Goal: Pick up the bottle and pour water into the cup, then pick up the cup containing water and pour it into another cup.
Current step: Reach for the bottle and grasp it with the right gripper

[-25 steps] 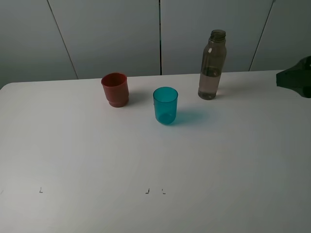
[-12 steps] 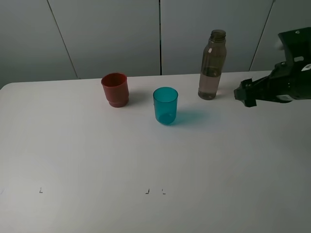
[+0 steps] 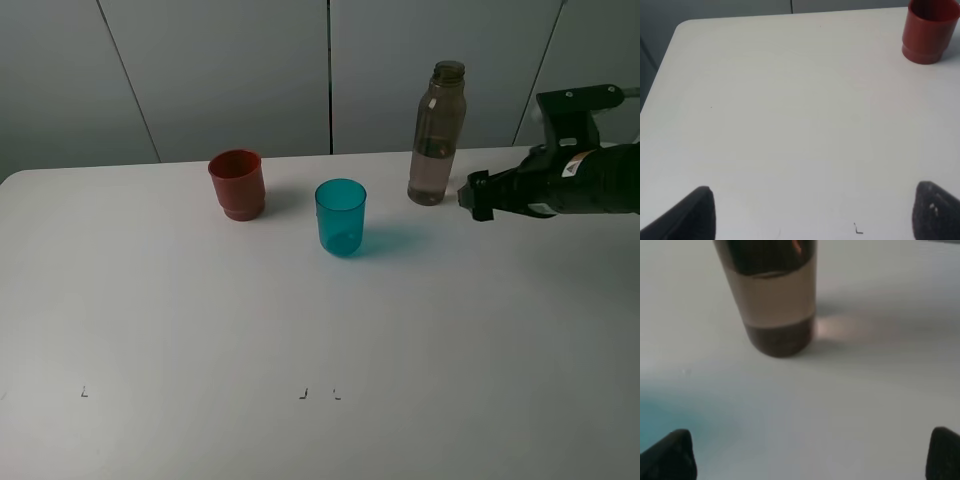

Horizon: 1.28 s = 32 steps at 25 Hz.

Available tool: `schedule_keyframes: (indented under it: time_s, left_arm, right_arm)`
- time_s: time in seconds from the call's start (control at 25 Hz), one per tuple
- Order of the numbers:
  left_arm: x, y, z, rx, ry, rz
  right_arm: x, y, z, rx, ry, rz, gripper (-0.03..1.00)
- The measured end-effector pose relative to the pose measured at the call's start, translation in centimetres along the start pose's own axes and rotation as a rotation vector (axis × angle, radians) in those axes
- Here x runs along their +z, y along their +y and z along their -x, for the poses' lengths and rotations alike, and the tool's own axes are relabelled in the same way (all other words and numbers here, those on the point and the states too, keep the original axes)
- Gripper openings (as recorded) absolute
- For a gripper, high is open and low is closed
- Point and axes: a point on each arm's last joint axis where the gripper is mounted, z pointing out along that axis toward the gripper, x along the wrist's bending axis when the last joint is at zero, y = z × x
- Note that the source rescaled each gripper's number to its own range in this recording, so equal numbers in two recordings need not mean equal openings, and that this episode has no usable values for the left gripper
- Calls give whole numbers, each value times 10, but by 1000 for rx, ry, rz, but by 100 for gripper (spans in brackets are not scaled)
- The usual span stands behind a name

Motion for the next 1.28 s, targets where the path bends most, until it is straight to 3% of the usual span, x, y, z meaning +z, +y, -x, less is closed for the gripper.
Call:
schedule_keyframes:
  time_s: [0.4,1.28]
  left_arm:
    - [0,0,0,0,0,0]
    - [0,0,0,0,0,0]
  right_arm:
    - [35,-2,-12,-13,147,218,100]
    - [95,22,-9,26,129,300,100]
